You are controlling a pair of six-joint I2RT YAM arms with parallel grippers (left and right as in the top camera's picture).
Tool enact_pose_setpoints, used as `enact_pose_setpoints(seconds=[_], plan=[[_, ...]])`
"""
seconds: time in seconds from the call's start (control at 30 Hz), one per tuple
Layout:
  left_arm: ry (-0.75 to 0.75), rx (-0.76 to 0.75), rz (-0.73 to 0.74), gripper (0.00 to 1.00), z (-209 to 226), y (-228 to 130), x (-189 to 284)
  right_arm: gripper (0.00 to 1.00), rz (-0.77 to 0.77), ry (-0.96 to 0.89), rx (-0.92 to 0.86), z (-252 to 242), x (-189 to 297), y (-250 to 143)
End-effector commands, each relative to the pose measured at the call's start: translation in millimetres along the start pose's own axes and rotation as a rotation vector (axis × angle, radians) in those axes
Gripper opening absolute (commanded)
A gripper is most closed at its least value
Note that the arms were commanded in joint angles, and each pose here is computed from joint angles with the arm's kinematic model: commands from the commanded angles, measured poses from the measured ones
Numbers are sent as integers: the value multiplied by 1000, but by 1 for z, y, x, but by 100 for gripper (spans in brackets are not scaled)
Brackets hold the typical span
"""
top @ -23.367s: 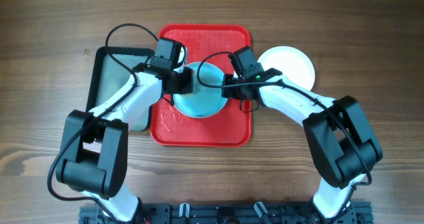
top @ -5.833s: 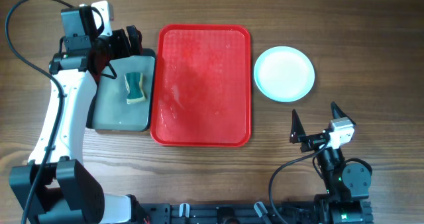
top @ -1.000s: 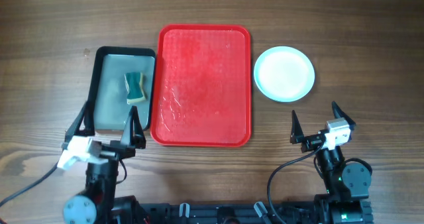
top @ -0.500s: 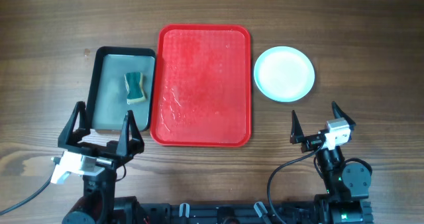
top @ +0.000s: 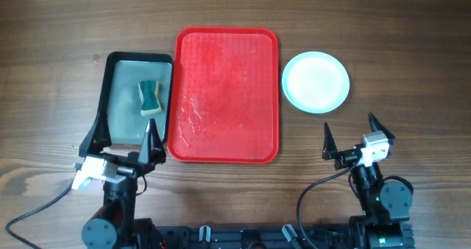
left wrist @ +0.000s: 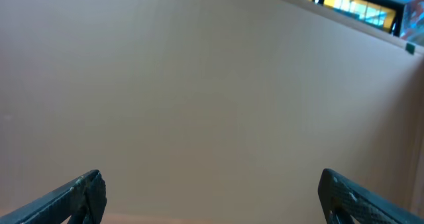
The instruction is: Clean dirty plates on tray and stack at the side
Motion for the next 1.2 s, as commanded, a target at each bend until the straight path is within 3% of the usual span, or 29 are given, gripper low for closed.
enact_pose_setpoints(seconds=[0.0,0.33,0.53,0.63,1.17], plan=[[16,30,11,100,6,-11,2,100,-16,12,14,2,0,3],[95,59,168,100,25,-49,7,100,-16,12,13,2,0,3],[262,66,432,100,54,-102,29,100,-16,12,14,2,0,3],[266,-19,443,100,57,-102,31,100,-16,12,14,2,0,3],[334,-38,422,100,66,-99,32,100,-16,12,14,2,0,3]])
Point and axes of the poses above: each gripper's point midway between its finger pads, its own x axis back along the fingers, its own z axis along the line the jaws close on, y = z × x, the point moved 4 cm from there along x, back along the fingers, and after that the axes turned 11 degrees about x, right-handed, at the moved point
